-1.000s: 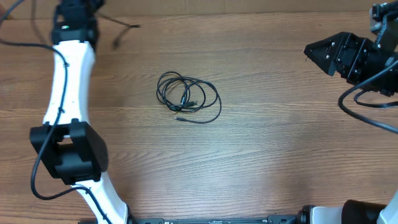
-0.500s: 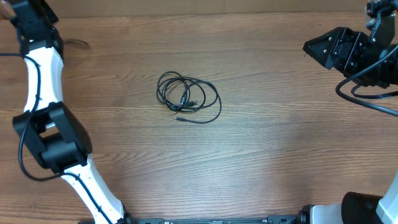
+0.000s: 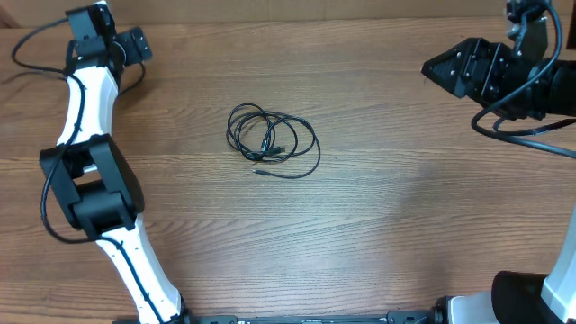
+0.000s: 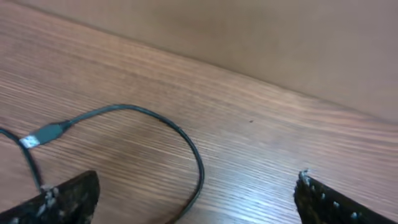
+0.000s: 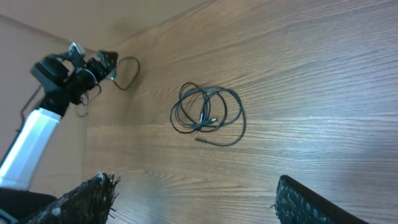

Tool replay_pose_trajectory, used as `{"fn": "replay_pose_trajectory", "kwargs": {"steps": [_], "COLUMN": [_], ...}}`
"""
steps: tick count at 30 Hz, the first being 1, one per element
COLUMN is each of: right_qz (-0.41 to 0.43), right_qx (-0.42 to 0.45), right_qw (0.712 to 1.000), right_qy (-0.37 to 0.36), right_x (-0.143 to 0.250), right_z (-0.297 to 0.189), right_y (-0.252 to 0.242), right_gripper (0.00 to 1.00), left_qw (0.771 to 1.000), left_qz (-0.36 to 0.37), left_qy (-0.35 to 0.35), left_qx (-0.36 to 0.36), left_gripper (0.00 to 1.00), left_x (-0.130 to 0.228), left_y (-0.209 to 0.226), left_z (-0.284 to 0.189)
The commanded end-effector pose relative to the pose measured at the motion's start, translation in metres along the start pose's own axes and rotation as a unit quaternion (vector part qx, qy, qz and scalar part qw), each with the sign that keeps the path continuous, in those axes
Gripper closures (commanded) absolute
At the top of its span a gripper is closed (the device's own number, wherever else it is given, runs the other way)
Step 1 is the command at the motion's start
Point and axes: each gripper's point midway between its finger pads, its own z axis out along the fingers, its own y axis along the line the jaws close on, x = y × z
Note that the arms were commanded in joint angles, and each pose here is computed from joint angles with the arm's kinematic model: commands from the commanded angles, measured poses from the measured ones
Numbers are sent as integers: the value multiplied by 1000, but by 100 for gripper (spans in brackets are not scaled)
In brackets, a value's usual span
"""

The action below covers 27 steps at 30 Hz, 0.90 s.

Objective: Untangle cables

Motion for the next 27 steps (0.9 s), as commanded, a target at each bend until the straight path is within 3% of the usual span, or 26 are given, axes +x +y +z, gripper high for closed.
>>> {"fn": "replay_pose_trajectory", "kwargs": {"steps": [1, 4, 5, 6, 8, 10, 14, 18, 24, 27], "right_qz": [-18, -29, -36, -39, -47, -51, -57, -57, -57, -57], "right_qx": [7, 21, 24, 23, 19, 17, 20, 20, 21, 21], "right_qw": [1000, 999, 999, 999, 999, 998, 998, 998, 998, 998], "right_qy": [5, 8, 12, 14, 19, 22, 24, 25, 24, 24], "right_x": [3, 6, 9, 10, 13, 15, 17, 17, 17, 17], "right_z": [4, 8, 10, 11, 14, 15, 17, 17, 17, 17], "right_y": [4, 5, 8, 10, 15, 18, 20, 20, 20, 20], "right_gripper": [18, 18, 18, 18, 17, 17, 17, 17, 17, 17], "left_qw": [998, 998, 998, 997, 995, 991, 980, 968, 954, 953], "left_qz": [-27, -29, -28, -27, -23, -21, -12, 6, 144, 183], "left_qy": [-54, -26, 12, 35, 82, 115, 179, 213, 230, 213], "left_qx": [-16, -50, -54, -57, -61, -64, -83, -134, -125, -116], "left_gripper": [0, 0, 0, 4, 26, 35, 28, 28, 12, 11], "left_x": [-53, -42, -23, -11, 16, 37, 81, 109, 118, 109], "left_y": [8, 20, 22, 22, 22, 22, 30, 50, 58, 57], "left_z": [-64, -74, -74, -71, -63, -53, -30, -16, 1, 6]}}
